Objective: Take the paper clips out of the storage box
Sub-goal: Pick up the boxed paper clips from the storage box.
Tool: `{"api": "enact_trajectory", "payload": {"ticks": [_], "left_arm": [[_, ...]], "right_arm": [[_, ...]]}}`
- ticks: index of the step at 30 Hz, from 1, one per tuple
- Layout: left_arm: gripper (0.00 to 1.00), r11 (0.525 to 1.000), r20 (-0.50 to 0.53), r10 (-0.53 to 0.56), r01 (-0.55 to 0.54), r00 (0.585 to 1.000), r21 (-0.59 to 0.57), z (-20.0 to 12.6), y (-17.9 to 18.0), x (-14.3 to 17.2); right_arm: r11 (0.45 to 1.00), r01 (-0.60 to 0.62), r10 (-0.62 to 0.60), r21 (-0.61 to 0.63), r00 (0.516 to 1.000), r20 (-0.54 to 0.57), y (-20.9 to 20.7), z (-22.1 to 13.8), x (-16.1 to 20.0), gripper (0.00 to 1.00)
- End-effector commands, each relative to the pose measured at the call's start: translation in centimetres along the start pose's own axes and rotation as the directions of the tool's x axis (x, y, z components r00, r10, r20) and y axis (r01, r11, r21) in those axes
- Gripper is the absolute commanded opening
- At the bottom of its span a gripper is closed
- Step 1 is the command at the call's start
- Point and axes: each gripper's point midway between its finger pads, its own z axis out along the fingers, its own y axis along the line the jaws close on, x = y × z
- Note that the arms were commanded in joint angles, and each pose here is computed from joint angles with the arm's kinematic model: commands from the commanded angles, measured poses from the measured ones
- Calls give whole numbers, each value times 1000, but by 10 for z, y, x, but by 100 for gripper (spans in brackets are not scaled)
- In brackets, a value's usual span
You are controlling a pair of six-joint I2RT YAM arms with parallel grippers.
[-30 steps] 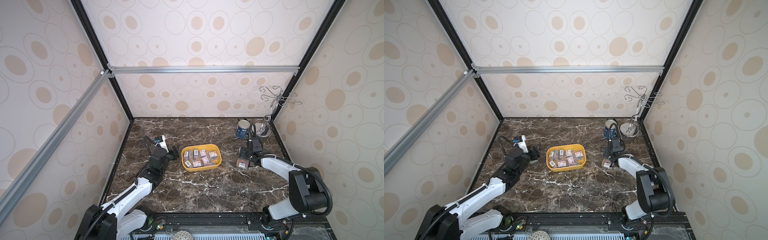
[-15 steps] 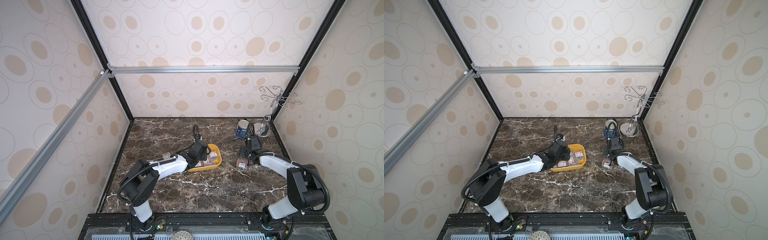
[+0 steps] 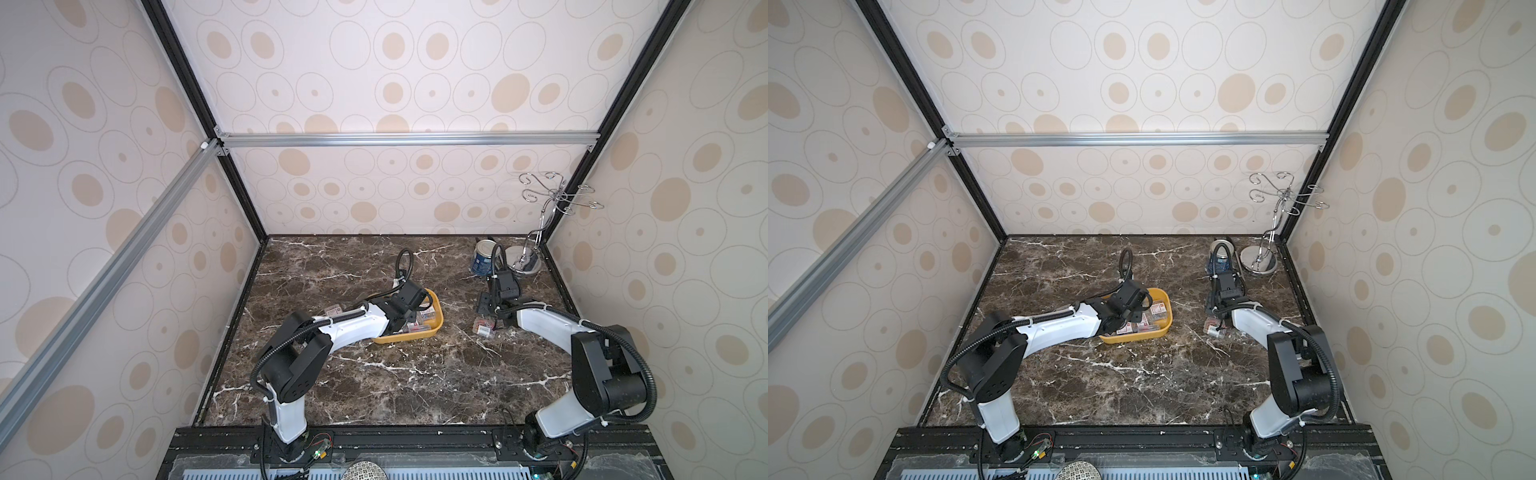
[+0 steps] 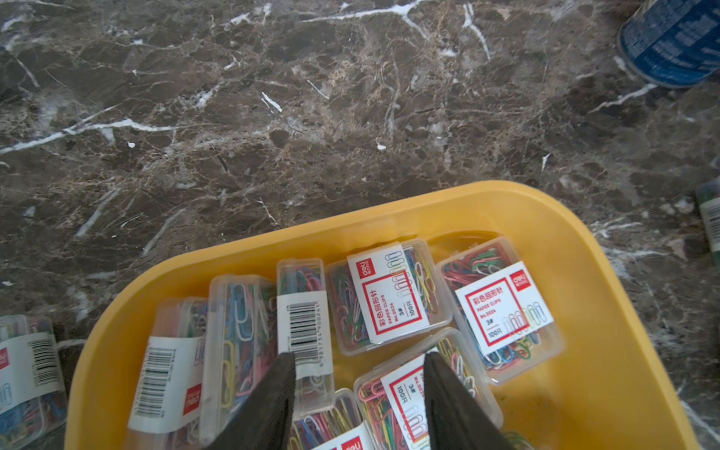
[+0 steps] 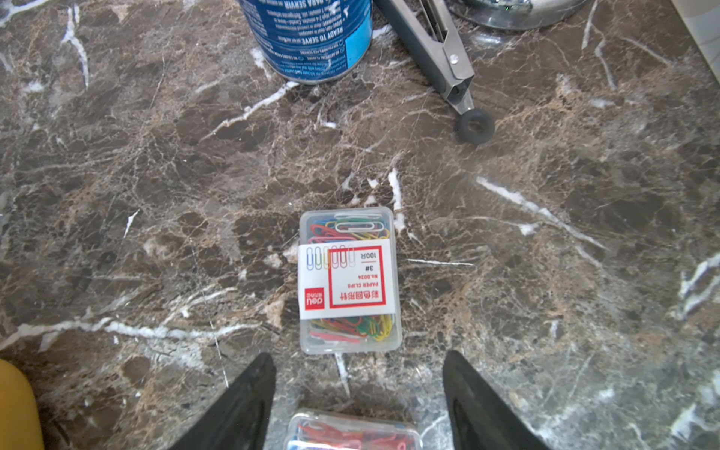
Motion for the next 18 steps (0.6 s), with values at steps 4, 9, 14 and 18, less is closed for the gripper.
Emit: {"api": "enact_trajectory", "payload": {"ticks": [4,9,14,18], "left_arm": [[51,988,-19,25,-27,1000,-150,6,15,8],[51,985,-26,27,-31,999,-171,10,19,14],[51,987,-35,28,-33,999,-156,15,15,17],[53,991,-35,26,-30,999,-132,17,10,17]], "right_arm": [[999,17,-16,35,1000,-15,0,2,-2,70],[998,29,-28,49,999,-25,1,4,-2,69],[998,32,-31,51,999,-19,2,3,-2,69],[998,37,-36,54,999,-25,3,4,-2,69]]}}
